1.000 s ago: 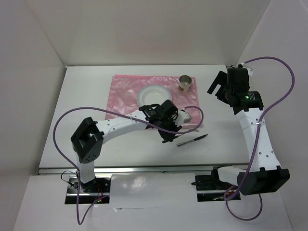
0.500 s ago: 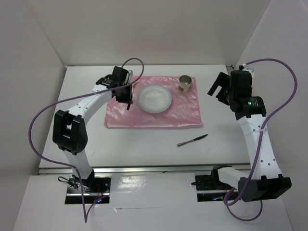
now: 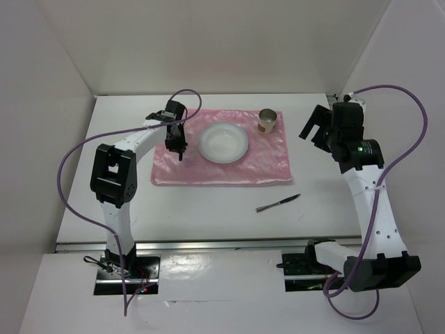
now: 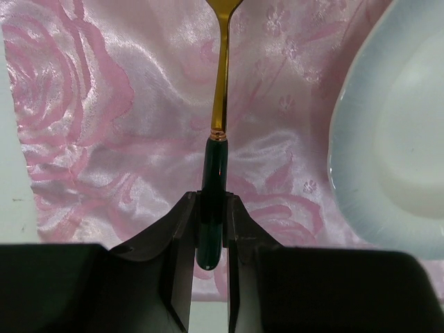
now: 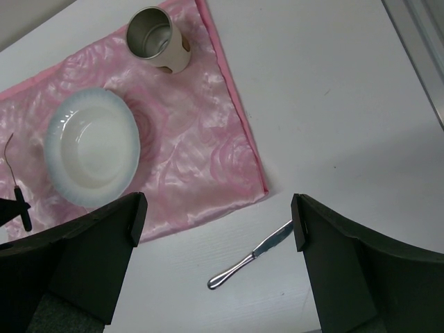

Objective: Set the dinner table for one person

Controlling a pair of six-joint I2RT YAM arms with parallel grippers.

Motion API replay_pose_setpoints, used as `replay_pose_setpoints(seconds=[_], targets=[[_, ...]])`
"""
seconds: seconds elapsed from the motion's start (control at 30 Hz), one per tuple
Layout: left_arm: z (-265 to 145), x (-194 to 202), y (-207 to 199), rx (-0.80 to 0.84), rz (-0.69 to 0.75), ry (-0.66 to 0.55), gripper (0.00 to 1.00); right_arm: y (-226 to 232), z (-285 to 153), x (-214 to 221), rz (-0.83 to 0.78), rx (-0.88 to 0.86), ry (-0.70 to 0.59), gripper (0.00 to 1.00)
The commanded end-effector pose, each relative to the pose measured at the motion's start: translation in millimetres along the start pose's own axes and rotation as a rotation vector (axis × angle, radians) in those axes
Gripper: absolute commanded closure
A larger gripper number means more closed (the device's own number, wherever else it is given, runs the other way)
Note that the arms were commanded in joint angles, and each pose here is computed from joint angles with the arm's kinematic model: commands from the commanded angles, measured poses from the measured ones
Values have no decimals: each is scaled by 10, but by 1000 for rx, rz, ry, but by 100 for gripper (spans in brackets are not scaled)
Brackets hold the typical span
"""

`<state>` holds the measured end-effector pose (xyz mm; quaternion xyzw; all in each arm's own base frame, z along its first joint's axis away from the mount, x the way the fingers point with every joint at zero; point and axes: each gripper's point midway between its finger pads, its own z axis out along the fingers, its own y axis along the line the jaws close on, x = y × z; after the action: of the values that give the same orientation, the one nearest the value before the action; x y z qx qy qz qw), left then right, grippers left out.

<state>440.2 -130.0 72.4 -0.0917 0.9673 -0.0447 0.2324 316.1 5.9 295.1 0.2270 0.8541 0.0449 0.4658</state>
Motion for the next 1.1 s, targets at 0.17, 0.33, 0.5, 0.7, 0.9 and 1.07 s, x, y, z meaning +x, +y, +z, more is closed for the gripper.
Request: replay_pose_setpoints(seconds=[0.17,0.33,0.5,0.7,0.9,1.07], targets=[[271,88,55,-77,1,-7,100,92,74,85,-25,-72,20,2],[336,171,120,-115,9,34,99,-63,242,629,14,-27,175,2],[298,255,78,-107,35,37,62,-278,277,1401,150,57,390,6],[209,232,97,-113,34,24,38,-291,186,2039,213,118,505,15],[-196,26,43,-113,68,-54,28,-236,160,2515,214,241,595,15],[-734,-153,-84,-74,97,-147,28,-204,240,2737,251,297,622,25]])
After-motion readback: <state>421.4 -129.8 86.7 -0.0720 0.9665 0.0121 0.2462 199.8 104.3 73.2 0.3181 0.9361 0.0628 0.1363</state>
